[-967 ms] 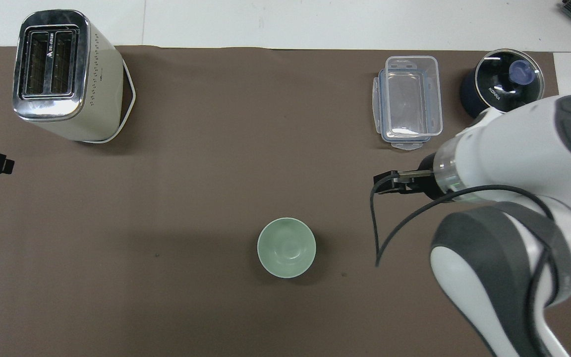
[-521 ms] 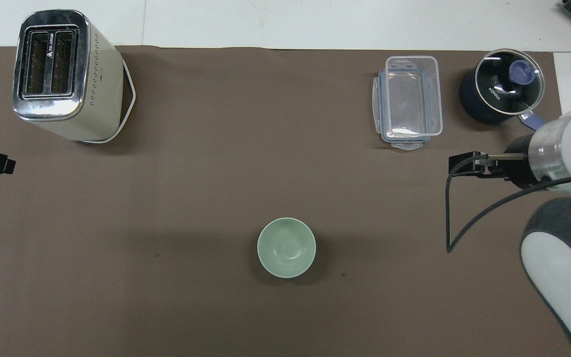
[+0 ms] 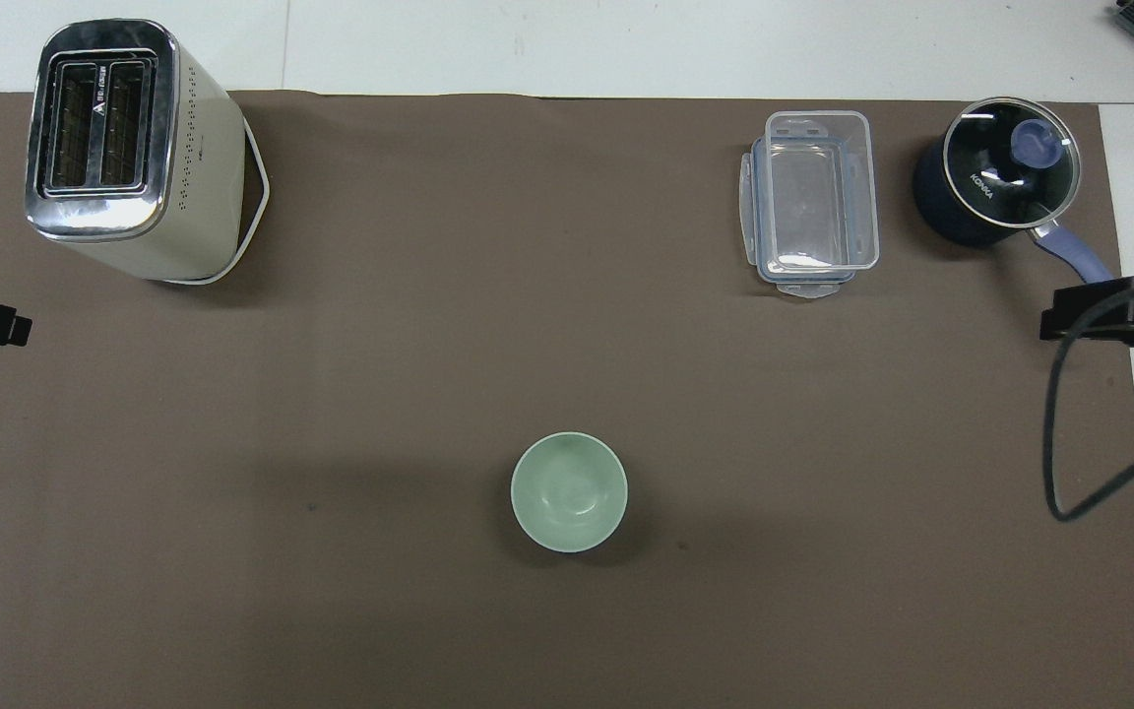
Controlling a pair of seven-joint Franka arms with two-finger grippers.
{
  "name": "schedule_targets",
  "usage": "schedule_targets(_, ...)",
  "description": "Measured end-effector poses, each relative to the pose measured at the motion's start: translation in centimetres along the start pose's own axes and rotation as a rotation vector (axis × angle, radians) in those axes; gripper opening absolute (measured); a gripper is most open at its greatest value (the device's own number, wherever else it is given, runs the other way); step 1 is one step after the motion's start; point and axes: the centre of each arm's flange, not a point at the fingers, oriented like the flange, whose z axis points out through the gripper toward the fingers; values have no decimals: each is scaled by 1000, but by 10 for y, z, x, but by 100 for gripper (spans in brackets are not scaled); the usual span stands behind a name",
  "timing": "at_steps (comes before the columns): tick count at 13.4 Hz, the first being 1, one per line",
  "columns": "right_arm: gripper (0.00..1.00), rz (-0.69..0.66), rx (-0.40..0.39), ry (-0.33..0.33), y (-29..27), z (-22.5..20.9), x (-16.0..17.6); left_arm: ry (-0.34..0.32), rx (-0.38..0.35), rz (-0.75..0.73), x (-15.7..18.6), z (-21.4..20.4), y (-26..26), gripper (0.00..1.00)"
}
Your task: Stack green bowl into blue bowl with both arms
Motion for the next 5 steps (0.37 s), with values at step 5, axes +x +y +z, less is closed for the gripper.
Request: schedule_targets(5, 100, -49, 3, -38, 5, 6, -14, 0, 0, 0, 0, 0, 0, 100)
